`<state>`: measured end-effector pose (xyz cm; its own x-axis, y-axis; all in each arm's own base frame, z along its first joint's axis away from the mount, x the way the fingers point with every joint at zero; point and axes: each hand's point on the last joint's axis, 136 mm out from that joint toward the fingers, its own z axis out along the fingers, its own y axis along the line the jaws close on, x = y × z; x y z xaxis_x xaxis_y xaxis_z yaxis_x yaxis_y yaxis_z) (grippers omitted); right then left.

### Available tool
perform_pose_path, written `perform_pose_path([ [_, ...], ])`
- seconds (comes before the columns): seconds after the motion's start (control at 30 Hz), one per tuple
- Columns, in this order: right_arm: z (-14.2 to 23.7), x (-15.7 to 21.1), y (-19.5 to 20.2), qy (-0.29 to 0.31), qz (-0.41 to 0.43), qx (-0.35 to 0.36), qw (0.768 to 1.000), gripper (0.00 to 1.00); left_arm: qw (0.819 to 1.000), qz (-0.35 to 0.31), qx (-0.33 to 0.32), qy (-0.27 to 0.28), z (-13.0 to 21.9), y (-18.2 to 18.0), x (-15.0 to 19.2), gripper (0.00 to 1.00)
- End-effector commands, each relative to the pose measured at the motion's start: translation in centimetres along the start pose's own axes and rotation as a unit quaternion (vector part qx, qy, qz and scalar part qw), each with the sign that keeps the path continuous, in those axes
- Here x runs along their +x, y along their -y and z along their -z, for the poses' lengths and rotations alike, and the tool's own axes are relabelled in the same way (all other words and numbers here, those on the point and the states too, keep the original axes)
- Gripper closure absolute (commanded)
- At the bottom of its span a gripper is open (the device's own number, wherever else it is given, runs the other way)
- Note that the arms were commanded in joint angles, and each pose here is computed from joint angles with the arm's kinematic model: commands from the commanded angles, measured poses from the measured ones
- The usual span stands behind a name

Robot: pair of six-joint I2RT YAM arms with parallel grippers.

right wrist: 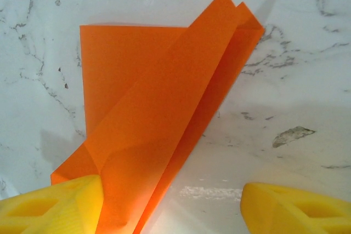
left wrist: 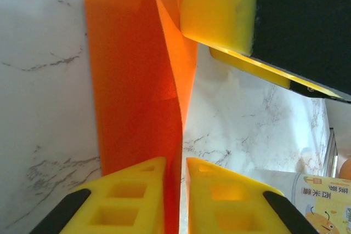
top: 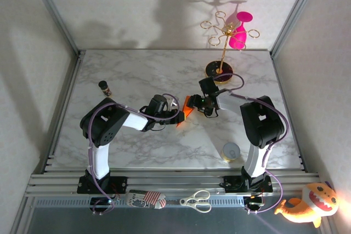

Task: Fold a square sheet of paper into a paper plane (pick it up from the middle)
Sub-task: Fold the wing for the fifth time at the center of the table.

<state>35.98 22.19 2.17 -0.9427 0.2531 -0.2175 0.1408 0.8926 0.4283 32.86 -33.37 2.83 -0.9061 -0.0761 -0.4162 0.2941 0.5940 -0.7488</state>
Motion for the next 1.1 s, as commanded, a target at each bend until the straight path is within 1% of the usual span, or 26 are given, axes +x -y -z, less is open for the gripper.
perform_pose_path([
  [0.0,-4.0,2.5,5.1,-0.030,-0.012,0.086,0.996,0.27,0.999,0.007,-0.035,-0.018,0.1,-2.1,1.2,0.85],
  [0.3,-4.4,2.9,6.4,-0.034,-0.020,0.114,0.993,0.27,0.999,0.012,-0.042,-0.024,0.1,-2.4,1.2,0.89],
  [0.43,-4.8,3.2,6.8,-0.040,-0.020,0.122,0.992,0.27,0.998,0.039,-0.038,-0.028,0.0,-2.8,1.3,0.92],
  [0.63,-5.1,3.6,7.0,-0.045,-0.021,0.122,0.991,0.26,0.994,0.100,-0.030,-0.039,-0.2,-3.8,2.1,0.97],
  [0.83,-4.7,3.3,5.7,-0.046,-0.006,0.093,0.995,0.25,0.991,0.122,-0.029,-0.042,0.0,-4.0,2.1,0.99],
  [1.07,-3.5,3.3,3.0,-0.038,0.054,-0.007,0.998,0.22,0.988,0.146,-0.032,-0.043,0.0,-4.6,2.2,1.00],
])
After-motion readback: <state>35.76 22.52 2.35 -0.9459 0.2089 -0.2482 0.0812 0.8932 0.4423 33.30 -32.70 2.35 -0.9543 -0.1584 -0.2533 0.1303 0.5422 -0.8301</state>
